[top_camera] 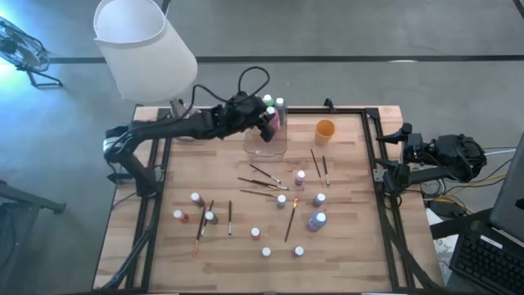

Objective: Pick & Place Paint Supplies
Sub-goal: Put the big pink paint bottle into the bin

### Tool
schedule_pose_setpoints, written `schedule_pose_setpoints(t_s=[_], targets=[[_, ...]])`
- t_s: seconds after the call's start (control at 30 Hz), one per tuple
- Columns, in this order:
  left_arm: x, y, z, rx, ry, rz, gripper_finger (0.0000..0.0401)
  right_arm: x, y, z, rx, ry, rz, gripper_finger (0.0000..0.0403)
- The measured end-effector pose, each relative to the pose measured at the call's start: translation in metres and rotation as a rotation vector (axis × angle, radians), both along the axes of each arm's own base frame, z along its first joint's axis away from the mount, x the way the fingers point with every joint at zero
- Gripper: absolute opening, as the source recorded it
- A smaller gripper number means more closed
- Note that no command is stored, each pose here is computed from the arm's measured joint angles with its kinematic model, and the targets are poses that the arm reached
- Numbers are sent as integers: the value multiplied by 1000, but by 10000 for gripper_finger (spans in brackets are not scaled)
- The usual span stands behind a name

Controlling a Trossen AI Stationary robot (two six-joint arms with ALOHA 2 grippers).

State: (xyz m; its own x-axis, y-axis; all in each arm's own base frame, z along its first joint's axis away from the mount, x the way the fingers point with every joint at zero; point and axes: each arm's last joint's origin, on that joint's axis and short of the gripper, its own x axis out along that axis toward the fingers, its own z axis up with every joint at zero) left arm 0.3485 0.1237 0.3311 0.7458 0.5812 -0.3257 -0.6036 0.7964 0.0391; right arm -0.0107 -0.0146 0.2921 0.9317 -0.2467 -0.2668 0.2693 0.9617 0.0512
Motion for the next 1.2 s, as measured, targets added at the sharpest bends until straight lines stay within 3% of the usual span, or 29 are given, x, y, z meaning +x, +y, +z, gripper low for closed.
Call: schedule_pose_setpoints(t_s=[0.2, 0.63, 1.2], targets=[[12, 18, -12, -10, 32, 35, 123, 0, 0, 0, 0, 0, 0, 364], [11, 43, -30, -28, 84, 108, 123, 0, 0, 0, 0, 0, 0, 364], [10, 53, -41, -53, 127, 132, 123, 0, 0, 0, 0, 0, 0, 364]])
